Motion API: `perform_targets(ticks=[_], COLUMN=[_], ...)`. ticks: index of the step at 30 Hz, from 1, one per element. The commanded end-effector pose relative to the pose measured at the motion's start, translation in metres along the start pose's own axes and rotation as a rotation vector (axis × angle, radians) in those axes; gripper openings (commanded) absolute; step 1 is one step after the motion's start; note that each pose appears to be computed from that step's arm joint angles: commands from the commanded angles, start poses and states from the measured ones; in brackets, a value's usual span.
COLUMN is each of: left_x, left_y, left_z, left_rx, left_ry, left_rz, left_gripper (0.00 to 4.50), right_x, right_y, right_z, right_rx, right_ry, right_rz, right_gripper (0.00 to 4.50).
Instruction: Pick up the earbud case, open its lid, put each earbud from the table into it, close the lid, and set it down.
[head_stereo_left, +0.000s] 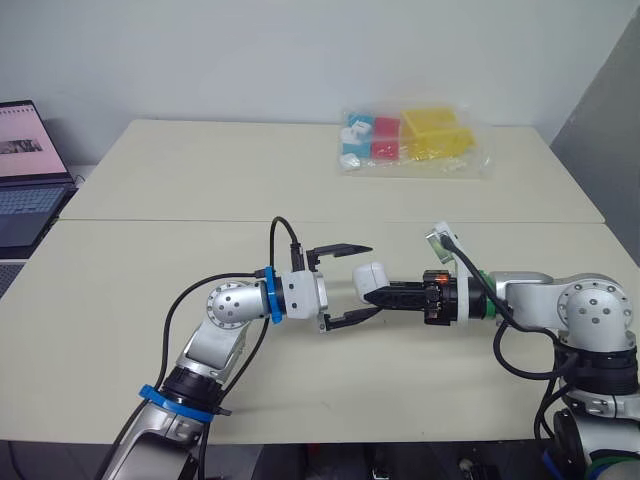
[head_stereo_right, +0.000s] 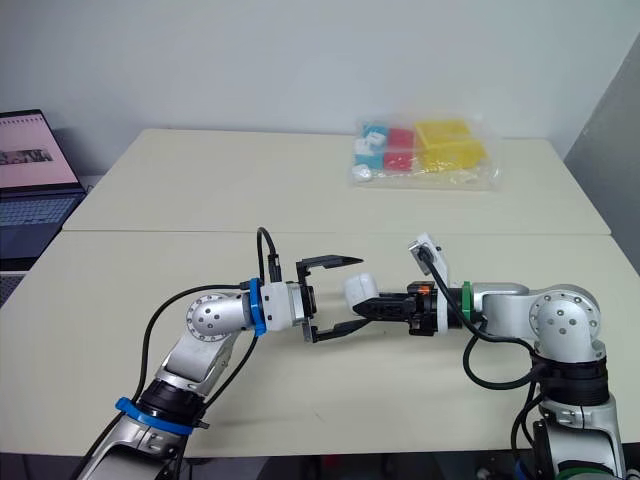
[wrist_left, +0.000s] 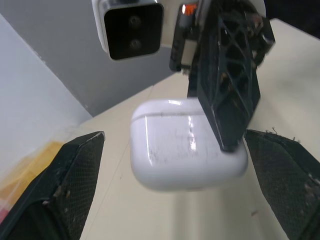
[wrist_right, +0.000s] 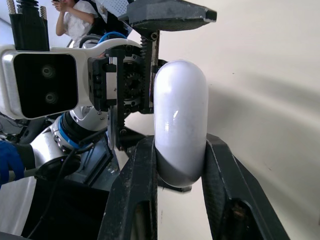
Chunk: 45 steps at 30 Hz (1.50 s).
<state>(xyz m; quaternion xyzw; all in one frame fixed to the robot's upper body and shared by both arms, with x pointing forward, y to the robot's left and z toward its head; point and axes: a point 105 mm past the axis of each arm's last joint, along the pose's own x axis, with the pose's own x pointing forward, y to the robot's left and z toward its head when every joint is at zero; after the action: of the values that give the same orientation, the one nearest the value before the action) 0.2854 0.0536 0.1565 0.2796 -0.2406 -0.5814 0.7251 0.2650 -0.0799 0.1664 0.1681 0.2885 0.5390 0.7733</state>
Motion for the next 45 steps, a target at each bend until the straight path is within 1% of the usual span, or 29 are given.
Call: perform_targets(ticks=[1,3,4,5,6,7,9,10,12,16,20,21,22,24,26,31,38,45], left_x=[-0.007,-0.012,-0.020,-0.025,-0.032,-0.037,-0.042,-0.041,-0.037,-0.025,-0.018,-0.010,-0.004,0.010,0.019,0.031,0.033,0.032], left_y=[0.007,0.008,0.009,0.007,0.001,-0.004,-0.010,-0.009,-0.011,-0.009,-0.006,-0.001,0.003,0.003,0.002,0.000,0.000,-0.001], left_z=[-0.003,-0.007,-0.015,-0.021,-0.028,-0.032,-0.032,-0.031,-0.026,-0.018,-0.016,-0.014,-0.012,-0.006,-0.002,0.003,0.006,0.005], left_rx=[-0.002,-0.055,-0.199,-0.307,-0.448,-0.542,-0.655,-0.675,-0.680,-0.703,-0.724,-0.674,-0.635,-0.549,-0.519,-0.505,-0.508,-0.507], left_ry=[0.048,0.076,0.129,0.167,0.230,0.274,0.338,0.361,0.393,0.403,0.419,0.418,0.416,0.404,0.393,0.361,0.334,0.335], left_rz=[-0.020,-0.013,-0.002,0.001,-0.018,-0.034,-0.064,-0.058,-0.085,-0.085,-0.065,-0.049,-0.038,-0.075,-0.097,-0.120,-0.126,-0.134], left_gripper=[4.50,4.50,4.50,4.50,4.50,4.50,4.50,4.50,4.50,4.50,4.50,4.50,4.50,4.50,4.50,4.50,4.50,4.50], right_x=[-0.004,-0.008,-0.013,-0.017,-0.023,-0.027,-0.034,-0.037,-0.040,-0.043,-0.044,-0.041,-0.039,-0.033,-0.029,-0.022,-0.016,-0.015], right_y=[0.005,0.003,0.000,-0.002,-0.004,-0.005,-0.009,-0.011,-0.015,-0.026,-0.031,-0.030,-0.030,-0.029,-0.028,-0.028,-0.022,-0.020], right_z=[0.009,0.013,0.019,0.023,0.026,0.027,0.026,0.025,0.024,0.021,0.019,0.018,0.018,0.018,0.018,0.019,0.019,0.021], right_rx=[-0.079,-0.125,-0.180,-0.222,-0.314,-0.380,-0.516,-0.594,-0.774,-1.014,-1.100,-1.116,-1.126,-1.120,-1.115,-1.112,-1.096,-1.100], right_ry=[0.006,0.014,0.024,0.032,0.072,0.106,0.191,0.235,0.342,0.502,0.571,0.577,0.580,0.566,0.560,0.553,0.540,0.536], right_rz=[-0.006,-0.042,-0.084,-0.112,-0.159,-0.187,-0.231,-0.246,-0.275,-0.290,-0.263,-0.248,-0.237,-0.210,-0.193,-0.179,-0.148,-0.146], right_gripper=[0.77,0.77,0.77,0.77,0.77,0.77,0.77,0.77,0.77,0.77,0.77,0.77,0.77,0.77,0.77,0.77,0.77,0.77])
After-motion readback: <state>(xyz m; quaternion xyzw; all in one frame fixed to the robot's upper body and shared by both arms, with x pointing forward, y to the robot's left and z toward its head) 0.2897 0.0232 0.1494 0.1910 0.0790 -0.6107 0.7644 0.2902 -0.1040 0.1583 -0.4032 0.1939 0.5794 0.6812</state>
